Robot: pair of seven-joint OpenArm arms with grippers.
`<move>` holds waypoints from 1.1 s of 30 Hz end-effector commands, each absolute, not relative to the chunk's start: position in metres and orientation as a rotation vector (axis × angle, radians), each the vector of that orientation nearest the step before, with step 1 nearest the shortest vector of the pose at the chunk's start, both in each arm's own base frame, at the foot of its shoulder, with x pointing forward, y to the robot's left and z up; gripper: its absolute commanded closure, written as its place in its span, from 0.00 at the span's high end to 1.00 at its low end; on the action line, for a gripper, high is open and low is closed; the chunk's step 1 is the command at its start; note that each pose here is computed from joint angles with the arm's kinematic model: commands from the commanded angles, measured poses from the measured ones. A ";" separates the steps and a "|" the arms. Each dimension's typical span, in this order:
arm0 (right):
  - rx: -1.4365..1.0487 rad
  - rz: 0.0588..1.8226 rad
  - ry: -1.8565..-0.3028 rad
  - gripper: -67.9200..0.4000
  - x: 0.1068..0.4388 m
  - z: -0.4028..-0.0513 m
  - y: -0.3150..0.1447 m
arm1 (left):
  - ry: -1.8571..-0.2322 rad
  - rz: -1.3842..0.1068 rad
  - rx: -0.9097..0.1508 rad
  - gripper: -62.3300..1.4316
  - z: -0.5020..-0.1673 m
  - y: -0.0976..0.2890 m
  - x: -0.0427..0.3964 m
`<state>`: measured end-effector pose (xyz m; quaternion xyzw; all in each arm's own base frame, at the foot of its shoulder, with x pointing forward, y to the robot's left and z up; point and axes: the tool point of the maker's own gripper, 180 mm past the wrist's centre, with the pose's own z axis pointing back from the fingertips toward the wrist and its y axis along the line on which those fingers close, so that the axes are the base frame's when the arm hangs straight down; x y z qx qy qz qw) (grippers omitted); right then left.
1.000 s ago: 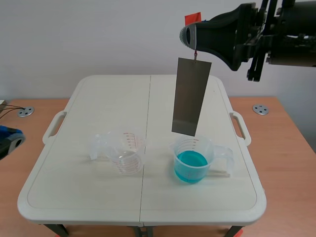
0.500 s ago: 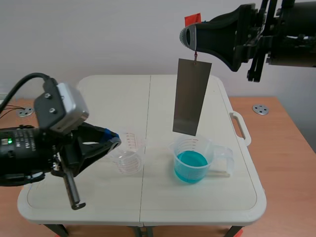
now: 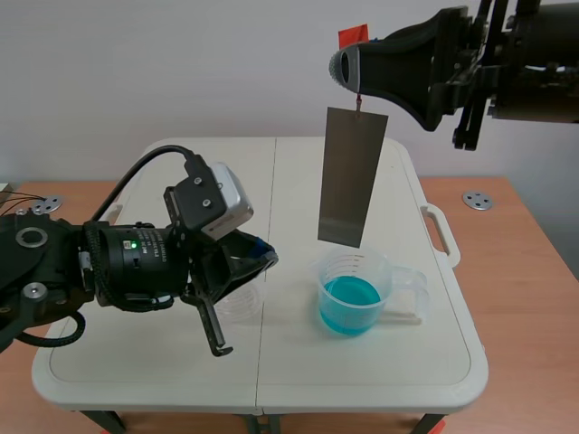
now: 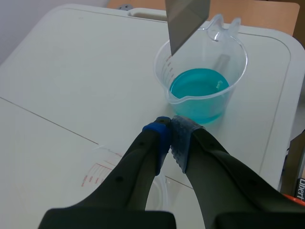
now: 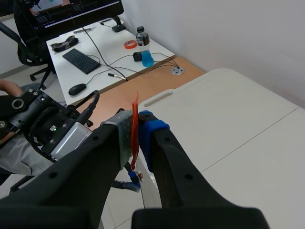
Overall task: Hold the metal plate by the orange handle, dip it into the blue solution, take it out and point at it, then put the plate back in the beaker on the left.
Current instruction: 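Raise the plate and point at it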
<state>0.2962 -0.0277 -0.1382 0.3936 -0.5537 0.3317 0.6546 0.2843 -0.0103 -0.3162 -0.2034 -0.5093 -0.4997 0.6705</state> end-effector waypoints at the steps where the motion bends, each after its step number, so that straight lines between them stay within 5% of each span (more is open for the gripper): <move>1: 0.914 0.775 -1.300 0.02 0.294 -0.124 -0.027 | -1.198 -1.115 -0.457 0.07 -0.305 -0.016 0.291; 21: 0.919 0.773 -1.302 0.02 0.294 -0.123 -0.026 | -1.225 -1.109 -0.429 0.07 -0.303 -0.022 0.297; 33: 0.919 0.775 -1.307 0.02 0.294 -0.121 -0.026 | -1.325 -0.975 -0.129 0.07 -0.266 0.075 0.308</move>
